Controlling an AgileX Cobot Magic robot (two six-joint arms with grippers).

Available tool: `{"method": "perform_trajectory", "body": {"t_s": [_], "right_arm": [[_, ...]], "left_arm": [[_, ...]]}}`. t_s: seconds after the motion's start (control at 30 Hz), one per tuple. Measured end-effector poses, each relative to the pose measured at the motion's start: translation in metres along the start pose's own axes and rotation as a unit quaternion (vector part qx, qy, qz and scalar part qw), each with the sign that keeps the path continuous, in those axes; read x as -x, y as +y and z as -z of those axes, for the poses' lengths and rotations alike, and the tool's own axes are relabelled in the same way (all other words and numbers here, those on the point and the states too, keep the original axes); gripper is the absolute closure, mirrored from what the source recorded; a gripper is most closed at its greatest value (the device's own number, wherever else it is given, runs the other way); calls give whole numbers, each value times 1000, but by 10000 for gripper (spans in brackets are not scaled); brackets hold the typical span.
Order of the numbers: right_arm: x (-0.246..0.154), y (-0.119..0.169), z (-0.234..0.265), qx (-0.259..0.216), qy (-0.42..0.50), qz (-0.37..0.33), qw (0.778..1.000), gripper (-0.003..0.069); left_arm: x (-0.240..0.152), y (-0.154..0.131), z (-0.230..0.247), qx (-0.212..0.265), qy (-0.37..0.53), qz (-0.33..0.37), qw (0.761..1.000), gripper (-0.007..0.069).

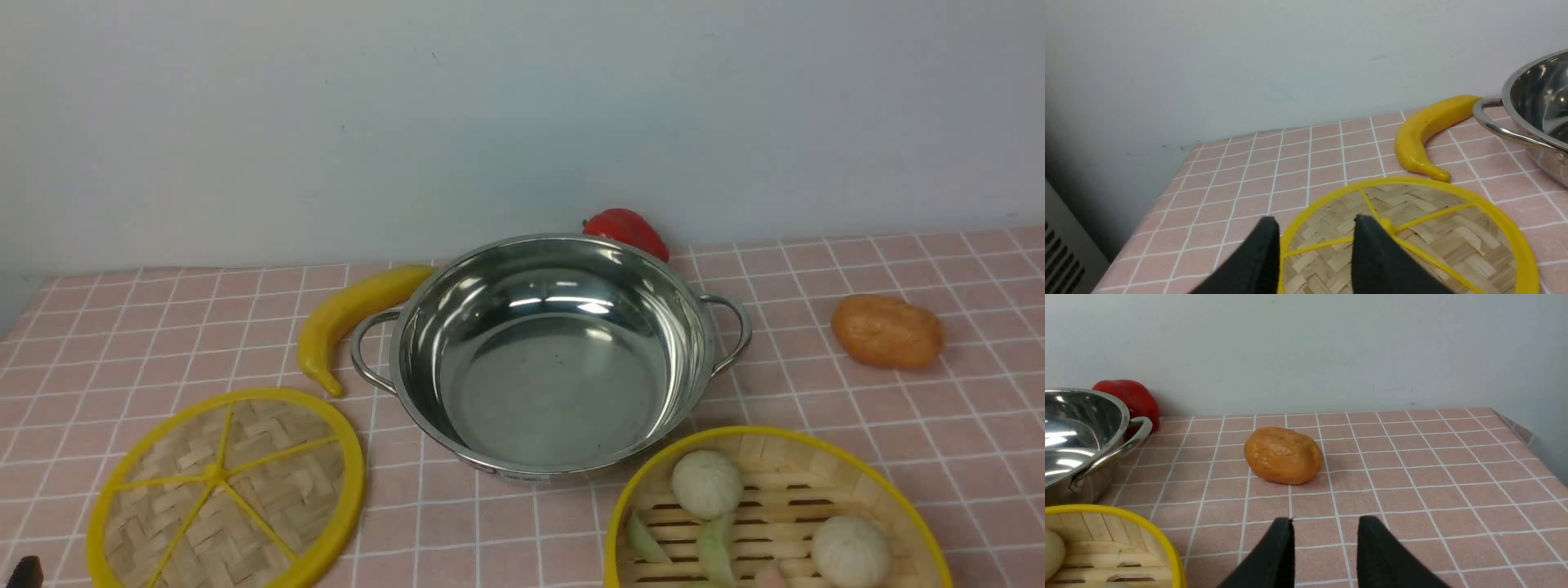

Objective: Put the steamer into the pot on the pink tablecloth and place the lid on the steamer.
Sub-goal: 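Reach for and grasp the rim of the bamboo steamer holding the buns with the right gripper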

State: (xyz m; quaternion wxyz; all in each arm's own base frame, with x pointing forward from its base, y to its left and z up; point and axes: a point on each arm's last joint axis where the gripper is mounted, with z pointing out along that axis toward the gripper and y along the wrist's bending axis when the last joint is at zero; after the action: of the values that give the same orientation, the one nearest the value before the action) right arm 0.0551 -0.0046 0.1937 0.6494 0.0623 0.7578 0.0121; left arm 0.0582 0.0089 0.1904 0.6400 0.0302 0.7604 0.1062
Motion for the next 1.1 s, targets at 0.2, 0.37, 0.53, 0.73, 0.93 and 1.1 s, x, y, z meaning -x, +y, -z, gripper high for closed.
{"method": "perform_trajectory", "body": {"t_s": [0.2,0.37,0.53,0.73,0.93,1.1], "right_arm": [[0,0,0,0,0,0,1000,419],[0,0,0,0,0,0,1000,419],[0,0,0,0,0,0,1000,419],[0,0,0,0,0,0,1000,419],[3,4,0,21,-12,-89,996,419],[7,7,1,46,-31,-212,976,419]], "left_arm": [[0,0,0,0,0,0,1000,382],[0,0,0,0,0,0,1000,382],[0,0,0,0,0,0,1000,382],[0,0,0,0,0,0,1000,382],[0,0,0,0,0,1,1000,382],[4,-2,0,-10,-24,85,996,382]]}}
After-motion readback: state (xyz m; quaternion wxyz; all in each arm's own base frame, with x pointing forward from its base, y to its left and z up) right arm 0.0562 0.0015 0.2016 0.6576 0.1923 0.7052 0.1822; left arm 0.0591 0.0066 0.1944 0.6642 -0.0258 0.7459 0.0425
